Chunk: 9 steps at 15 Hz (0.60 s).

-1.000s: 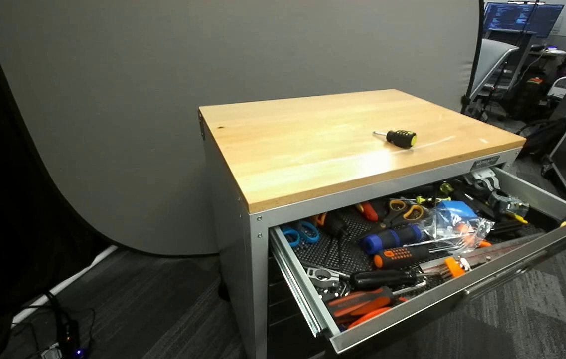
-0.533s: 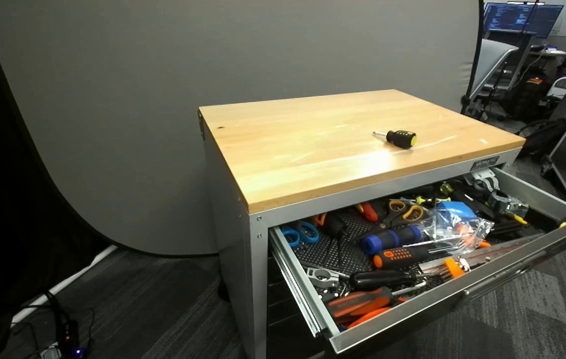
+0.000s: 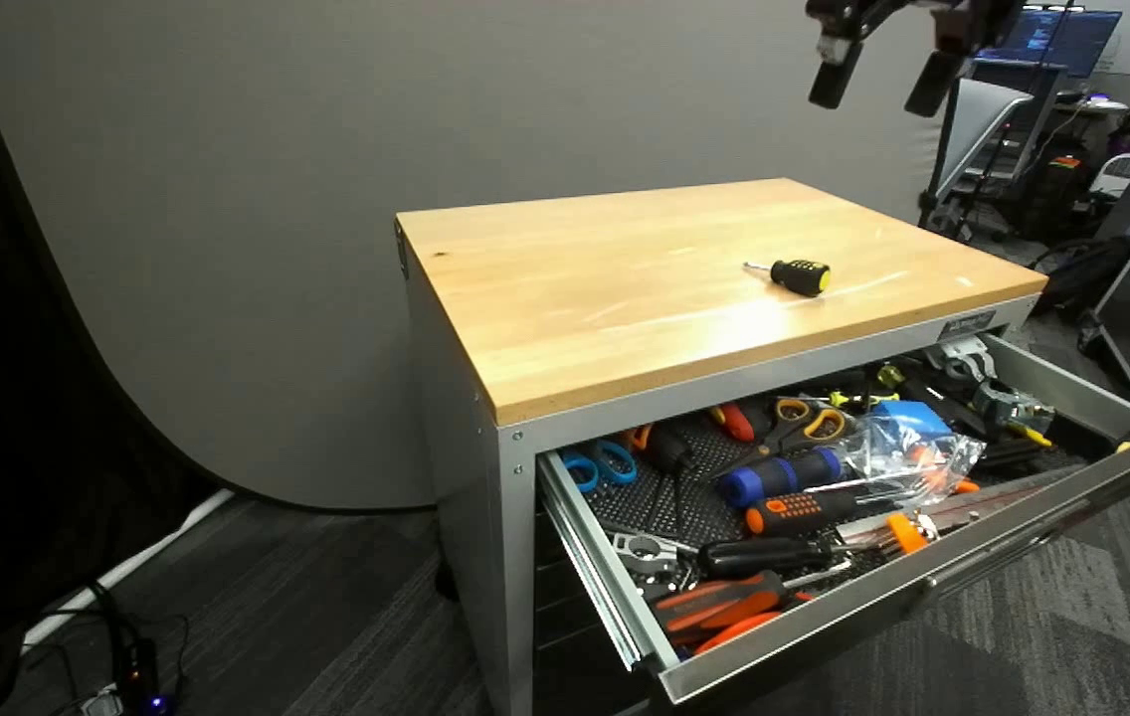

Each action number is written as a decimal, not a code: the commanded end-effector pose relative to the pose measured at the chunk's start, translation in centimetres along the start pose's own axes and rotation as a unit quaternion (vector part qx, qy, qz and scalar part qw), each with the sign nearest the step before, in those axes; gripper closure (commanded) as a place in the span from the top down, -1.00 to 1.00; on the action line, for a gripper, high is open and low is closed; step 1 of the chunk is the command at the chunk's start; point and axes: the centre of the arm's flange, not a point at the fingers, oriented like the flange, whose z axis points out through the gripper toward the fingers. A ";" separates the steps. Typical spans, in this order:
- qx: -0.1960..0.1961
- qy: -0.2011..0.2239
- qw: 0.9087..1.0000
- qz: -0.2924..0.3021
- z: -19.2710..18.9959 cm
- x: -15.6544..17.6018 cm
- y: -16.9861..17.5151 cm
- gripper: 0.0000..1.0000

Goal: Pick up the screwdriver and place it in the drawer, then close the drawer

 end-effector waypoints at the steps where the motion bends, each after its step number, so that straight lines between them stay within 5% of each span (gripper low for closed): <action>1: -0.039 0.024 0.999 0.014 2.8 7.3 -0.1 1.00; 9: -0.086 0.002 0.996 0.033 10.4 13.4 4.5 1.00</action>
